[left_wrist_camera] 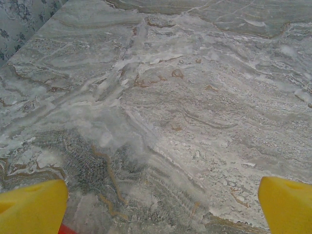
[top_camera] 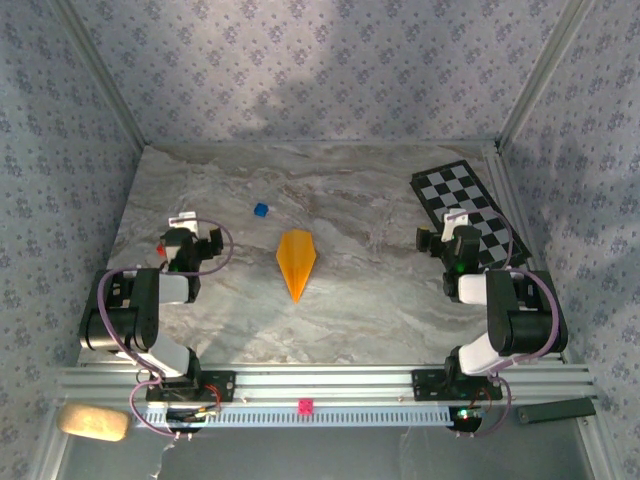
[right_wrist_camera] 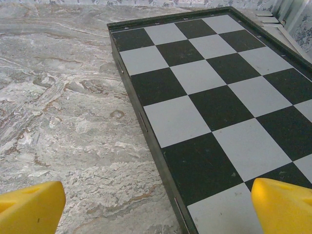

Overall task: Fold a paper plane with a square sheet of paper (pick it up from the middle)
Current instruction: Reset both arms

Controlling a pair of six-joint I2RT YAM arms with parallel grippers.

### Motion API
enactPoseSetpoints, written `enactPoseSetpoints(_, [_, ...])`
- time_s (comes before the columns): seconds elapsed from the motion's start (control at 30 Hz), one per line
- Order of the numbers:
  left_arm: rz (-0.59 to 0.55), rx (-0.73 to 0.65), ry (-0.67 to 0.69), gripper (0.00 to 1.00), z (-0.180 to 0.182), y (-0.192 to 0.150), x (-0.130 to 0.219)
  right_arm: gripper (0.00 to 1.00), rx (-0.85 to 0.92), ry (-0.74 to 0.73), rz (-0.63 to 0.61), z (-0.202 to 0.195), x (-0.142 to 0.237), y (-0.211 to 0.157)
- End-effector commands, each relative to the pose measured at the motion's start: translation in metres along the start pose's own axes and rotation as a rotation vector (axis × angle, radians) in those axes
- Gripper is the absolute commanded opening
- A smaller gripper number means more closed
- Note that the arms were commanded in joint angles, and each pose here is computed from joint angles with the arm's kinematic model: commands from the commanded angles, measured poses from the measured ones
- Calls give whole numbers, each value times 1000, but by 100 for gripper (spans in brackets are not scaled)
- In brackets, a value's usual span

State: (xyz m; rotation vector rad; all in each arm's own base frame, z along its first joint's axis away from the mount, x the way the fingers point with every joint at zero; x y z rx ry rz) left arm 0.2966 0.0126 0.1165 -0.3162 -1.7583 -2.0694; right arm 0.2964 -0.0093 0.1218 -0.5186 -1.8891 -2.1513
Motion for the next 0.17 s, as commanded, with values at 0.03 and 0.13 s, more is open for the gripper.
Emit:
enactPoseSetpoints(0.03, [-60, 16, 7, 100, 1, 12, -1, 100, -17, -20, -3, -3, -2, 2])
enactPoseSetpoints(0.13, [-59, 16, 7, 100, 1, 12, -1, 100, -16, -20, -4, -3, -2, 2])
Point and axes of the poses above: each hand's point on the last joint's axis, 136 mm out from that joint toward the fingers, its own x axis back along the fingers, its own z axis along the line the jaws close on, y = z × x, the point moved 10 cm from there along x, back along the fingers, and after that the axes turned 10 degrees about -x, right-handed, at the moved point
